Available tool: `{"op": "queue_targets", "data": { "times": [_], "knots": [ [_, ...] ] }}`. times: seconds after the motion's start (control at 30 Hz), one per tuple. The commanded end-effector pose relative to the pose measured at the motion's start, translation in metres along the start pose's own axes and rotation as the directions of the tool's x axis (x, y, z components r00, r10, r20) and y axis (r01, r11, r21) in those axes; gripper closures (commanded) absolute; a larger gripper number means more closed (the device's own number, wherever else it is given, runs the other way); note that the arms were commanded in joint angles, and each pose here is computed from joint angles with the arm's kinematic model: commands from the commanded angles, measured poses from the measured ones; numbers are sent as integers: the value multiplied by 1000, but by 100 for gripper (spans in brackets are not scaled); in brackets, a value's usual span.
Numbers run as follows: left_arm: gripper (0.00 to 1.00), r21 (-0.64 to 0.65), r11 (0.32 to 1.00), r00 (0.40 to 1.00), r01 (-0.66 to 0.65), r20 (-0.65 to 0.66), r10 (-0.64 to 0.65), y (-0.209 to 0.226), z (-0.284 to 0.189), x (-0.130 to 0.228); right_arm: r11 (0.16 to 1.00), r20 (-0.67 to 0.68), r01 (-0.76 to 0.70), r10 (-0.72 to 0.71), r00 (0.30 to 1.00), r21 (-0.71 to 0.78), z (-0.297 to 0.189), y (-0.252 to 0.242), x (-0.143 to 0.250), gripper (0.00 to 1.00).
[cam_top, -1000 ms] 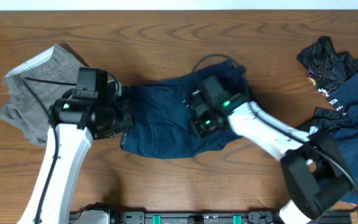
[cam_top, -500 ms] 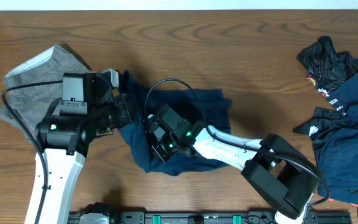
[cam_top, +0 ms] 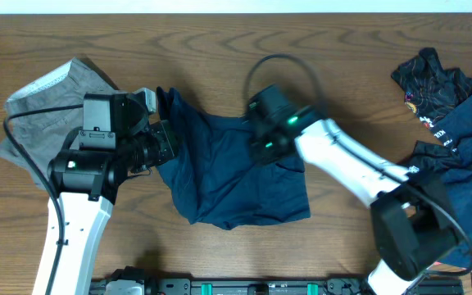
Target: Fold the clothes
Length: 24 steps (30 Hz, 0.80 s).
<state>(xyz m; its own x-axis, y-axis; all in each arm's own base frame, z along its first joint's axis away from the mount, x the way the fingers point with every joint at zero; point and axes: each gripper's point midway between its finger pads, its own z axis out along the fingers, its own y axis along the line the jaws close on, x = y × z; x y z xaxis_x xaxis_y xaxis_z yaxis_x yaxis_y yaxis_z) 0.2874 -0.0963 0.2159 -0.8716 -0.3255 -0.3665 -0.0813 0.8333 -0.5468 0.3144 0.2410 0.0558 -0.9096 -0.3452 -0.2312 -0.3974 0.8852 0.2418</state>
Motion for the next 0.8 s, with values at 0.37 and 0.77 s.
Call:
{"op": "queue_targets", "data": {
  "times": [0.37, 0.77],
  "knots": [
    [94, 154, 987, 997, -55, -47, 63, -65, 21, 10, 991, -162, -99, 112, 980, 88, 44, -61, 88, 69],
    [94, 291, 946, 961, -143, -186, 202, -143, 83, 69, 983, -187, -149, 167, 968, 104, 44, -59, 98, 68]
  ]
}}
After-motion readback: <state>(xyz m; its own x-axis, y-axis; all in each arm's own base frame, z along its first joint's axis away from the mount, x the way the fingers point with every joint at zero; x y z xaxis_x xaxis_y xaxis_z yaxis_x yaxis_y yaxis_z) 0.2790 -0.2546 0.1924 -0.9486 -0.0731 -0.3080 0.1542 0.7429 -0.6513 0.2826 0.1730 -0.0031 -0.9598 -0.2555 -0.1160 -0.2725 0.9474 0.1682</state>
